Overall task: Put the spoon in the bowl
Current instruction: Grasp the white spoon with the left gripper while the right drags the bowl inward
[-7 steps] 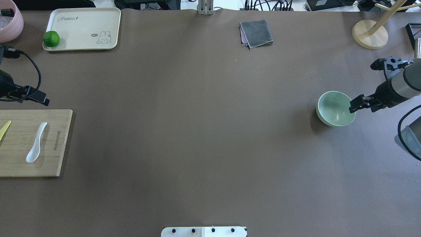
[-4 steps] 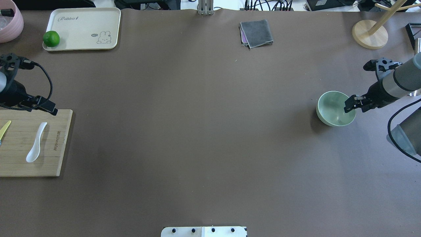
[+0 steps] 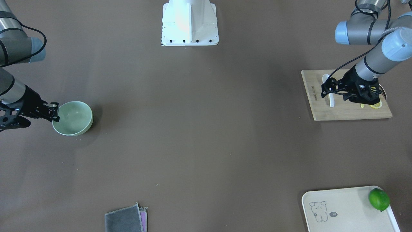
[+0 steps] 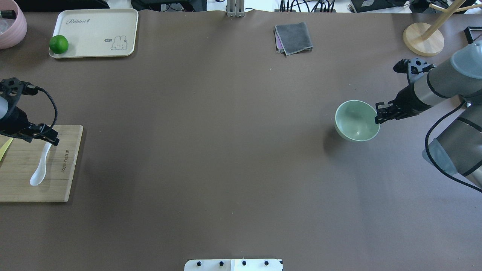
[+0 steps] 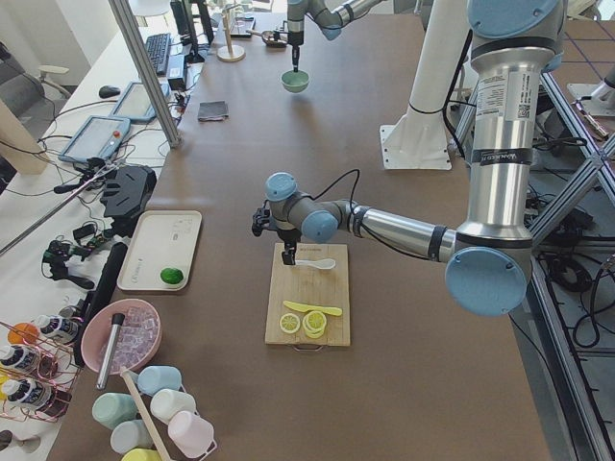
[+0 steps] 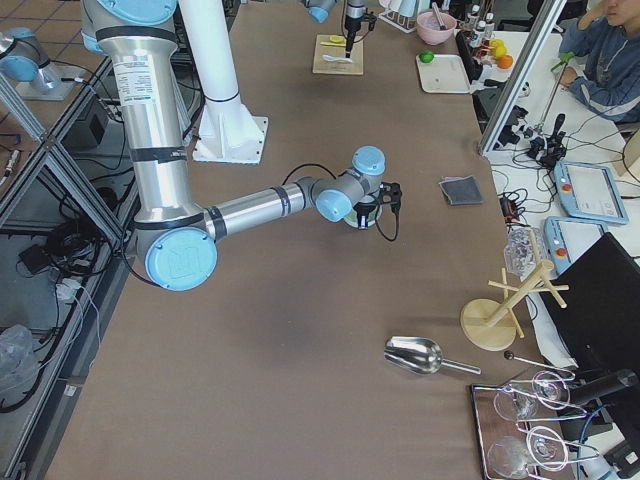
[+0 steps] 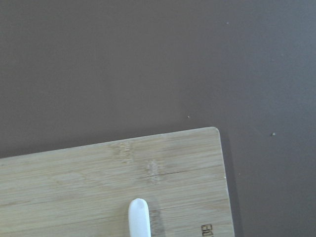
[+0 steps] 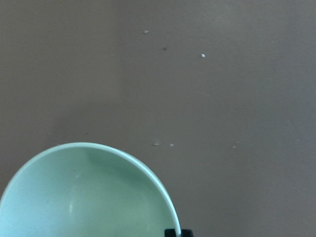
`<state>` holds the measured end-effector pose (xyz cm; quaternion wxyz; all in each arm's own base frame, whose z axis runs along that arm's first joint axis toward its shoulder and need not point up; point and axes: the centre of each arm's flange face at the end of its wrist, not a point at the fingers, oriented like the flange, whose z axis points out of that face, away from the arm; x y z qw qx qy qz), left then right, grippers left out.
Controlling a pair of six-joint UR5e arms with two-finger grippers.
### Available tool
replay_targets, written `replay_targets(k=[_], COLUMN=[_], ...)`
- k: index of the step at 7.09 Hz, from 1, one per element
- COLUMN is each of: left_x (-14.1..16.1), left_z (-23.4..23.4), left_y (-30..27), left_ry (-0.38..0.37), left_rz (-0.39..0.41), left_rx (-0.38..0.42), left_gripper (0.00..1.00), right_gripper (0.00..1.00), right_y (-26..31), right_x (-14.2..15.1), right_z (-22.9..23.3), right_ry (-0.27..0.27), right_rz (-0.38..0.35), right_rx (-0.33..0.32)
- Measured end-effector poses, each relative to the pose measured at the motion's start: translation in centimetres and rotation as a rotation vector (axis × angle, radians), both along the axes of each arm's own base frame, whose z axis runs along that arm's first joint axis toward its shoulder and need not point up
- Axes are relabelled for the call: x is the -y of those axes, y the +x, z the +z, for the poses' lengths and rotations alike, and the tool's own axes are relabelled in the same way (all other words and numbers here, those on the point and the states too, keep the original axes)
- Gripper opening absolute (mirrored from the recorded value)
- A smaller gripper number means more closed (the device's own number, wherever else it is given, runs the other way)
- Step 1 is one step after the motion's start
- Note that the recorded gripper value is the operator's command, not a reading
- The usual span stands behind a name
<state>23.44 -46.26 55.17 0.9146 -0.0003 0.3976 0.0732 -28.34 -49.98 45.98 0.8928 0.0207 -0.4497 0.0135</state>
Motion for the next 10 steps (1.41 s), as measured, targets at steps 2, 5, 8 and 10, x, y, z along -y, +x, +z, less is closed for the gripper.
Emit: replay_targets(k=[2,5,8,10], left_x=[-0.6,-1.0,-0.9,-0.6], left_z=[1.0,1.9,1.8,-1.6], left_y=[0.9,1.9,2.2,2.5], left_ry=[-0.015,-0.01,-0.006,0.028], left_rz=[0.022,0.034,0.034,0.024], left_rx=[0.012,0.04,0.044,0.005], left_gripper=[0.66,0.18,0.0,0.0], right_gripper=[0.0,0.0,0.0,0.0], right_y=[-4.5,-13.0,-20.4,-24.0], right_x=[-0.2,-3.2,-8.1,-11.4], right_z=[-7.8,-16.3,-20.5,-21.1], right_ry=[-0.052,-0.101,-0.094,-0.08], right_rz=[0.039,0.06,0.053,0.047], right_rx=[0.072,0.126,0.106,0.091])
